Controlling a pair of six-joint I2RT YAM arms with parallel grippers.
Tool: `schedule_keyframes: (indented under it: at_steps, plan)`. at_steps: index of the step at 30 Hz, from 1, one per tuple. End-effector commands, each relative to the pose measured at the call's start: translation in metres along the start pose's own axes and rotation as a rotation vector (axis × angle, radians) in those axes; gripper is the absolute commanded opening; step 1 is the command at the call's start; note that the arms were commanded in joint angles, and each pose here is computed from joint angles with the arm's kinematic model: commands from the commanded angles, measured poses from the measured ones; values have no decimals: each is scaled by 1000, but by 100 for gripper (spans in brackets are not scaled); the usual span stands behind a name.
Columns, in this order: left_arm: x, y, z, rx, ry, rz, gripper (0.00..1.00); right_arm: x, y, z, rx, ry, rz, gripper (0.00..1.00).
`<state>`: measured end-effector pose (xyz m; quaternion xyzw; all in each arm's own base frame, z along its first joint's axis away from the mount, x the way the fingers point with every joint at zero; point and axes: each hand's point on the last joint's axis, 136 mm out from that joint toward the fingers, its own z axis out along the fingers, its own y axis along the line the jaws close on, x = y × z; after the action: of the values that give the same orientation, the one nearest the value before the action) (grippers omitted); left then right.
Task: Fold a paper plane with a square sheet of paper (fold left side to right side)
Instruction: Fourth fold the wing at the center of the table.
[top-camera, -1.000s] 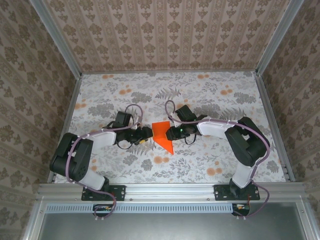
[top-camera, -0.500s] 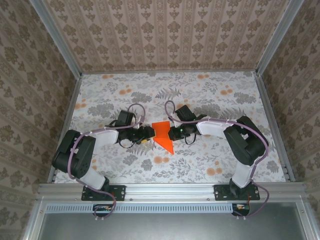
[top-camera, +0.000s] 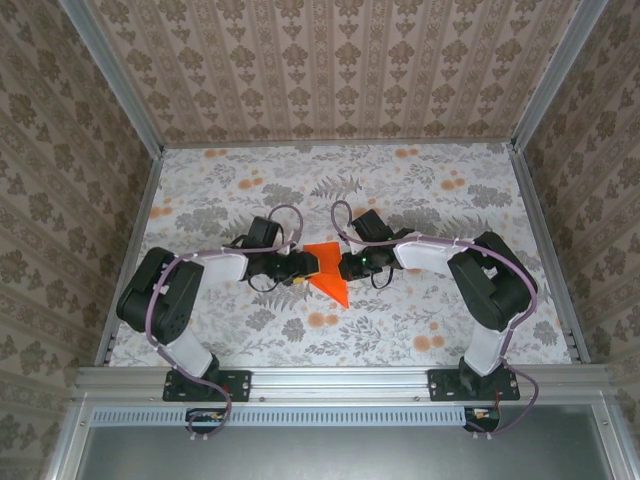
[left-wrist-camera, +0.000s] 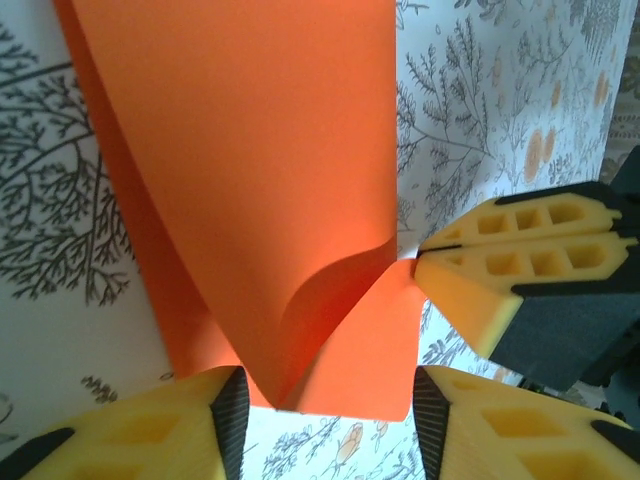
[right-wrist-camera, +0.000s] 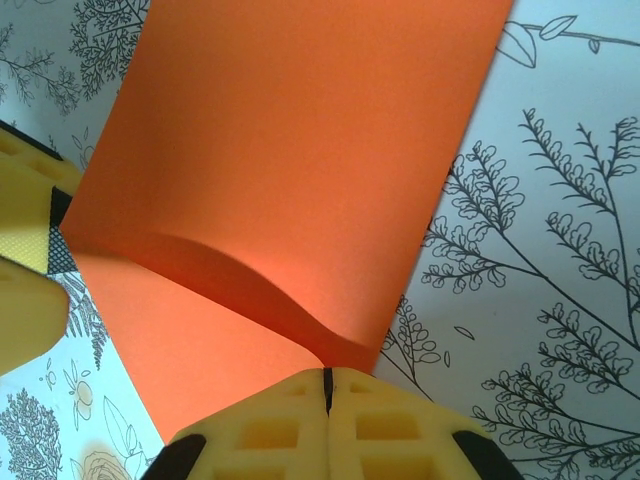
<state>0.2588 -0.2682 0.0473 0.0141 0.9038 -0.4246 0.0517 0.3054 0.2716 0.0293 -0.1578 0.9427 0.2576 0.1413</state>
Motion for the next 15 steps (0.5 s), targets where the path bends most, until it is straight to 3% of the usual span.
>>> schedule_keyframes:
  at_steps: [1, 8, 15]
  plan:
    - [-8, -14, 3, 34, -5, 23, 44, -5, -1, -10, 19, -24, -3, 8]
    - [-14, -25, -2, 50, -19, 42, 34, -13, -14, -42, 163, -110, -29, 38]
    - [-17, -32, -7, 49, -27, 43, 33, 3, 6, -67, 267, -190, -135, 46]
